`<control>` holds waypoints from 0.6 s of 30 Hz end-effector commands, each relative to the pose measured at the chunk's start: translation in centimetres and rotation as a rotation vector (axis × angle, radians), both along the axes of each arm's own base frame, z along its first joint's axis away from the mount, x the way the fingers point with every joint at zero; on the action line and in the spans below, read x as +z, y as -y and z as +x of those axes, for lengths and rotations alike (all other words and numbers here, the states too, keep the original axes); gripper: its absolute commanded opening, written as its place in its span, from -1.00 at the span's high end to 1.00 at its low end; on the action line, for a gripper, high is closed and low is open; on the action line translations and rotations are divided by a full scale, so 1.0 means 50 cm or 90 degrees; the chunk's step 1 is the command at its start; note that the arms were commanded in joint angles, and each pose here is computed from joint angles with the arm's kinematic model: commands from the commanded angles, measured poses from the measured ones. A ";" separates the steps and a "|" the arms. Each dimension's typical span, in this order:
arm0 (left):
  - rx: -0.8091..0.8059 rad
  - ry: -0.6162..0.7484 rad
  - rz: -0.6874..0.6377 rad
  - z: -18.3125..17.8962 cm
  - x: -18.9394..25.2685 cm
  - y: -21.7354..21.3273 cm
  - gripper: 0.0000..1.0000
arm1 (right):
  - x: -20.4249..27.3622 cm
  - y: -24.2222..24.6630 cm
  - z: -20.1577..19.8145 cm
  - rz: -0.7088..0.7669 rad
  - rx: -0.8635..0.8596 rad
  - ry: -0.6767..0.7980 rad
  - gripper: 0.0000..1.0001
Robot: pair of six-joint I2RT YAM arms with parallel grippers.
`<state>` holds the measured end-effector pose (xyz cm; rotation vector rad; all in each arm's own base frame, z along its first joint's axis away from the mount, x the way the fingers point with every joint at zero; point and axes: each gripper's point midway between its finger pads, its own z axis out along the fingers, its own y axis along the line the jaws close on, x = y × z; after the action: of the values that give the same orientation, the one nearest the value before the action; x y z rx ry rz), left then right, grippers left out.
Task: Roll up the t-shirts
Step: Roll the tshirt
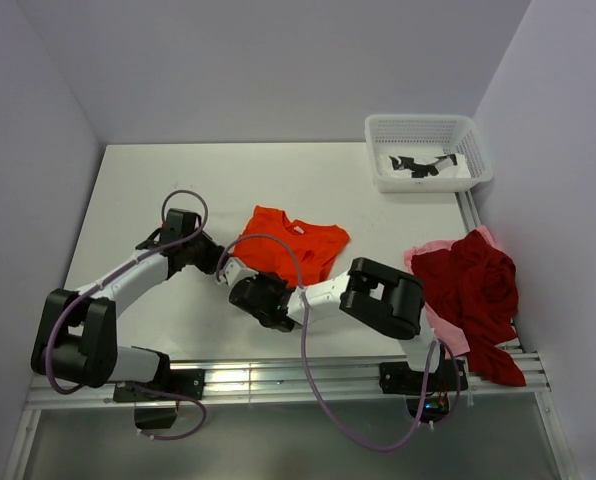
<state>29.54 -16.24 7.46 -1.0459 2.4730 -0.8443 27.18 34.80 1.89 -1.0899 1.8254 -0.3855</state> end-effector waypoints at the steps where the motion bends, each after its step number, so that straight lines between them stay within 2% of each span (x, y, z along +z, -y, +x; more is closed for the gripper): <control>1: -0.004 0.073 -0.029 0.016 0.055 -0.004 0.92 | -0.014 0.023 0.000 -0.009 -0.013 -0.037 0.89; 3: -0.006 0.092 -0.037 0.019 0.063 -0.006 0.83 | -0.010 0.015 -0.006 0.011 -0.003 -0.052 0.97; 9: -0.003 0.107 -0.038 0.020 0.070 -0.034 0.24 | -0.021 -0.001 -0.029 0.043 0.032 -0.137 1.00; 10: 0.002 0.105 -0.034 0.022 0.068 -0.041 -0.02 | -0.024 -0.008 -0.034 0.053 0.040 -0.153 1.00; 12: 0.004 0.100 -0.025 0.020 0.062 -0.051 -0.31 | -0.029 -0.008 -0.037 0.055 0.044 -0.178 1.00; 14: 0.009 0.100 -0.014 0.022 0.063 -0.068 -0.43 | -0.035 -0.018 -0.050 0.067 0.059 -0.216 1.00; 18: 0.025 0.116 0.020 0.028 0.081 -0.100 -0.46 | -0.031 -0.029 -0.070 0.093 0.075 -0.299 1.00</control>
<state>30.30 -12.22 9.37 -1.0349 2.3504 -0.8768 26.98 35.96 1.78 -1.1368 1.9895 -0.1113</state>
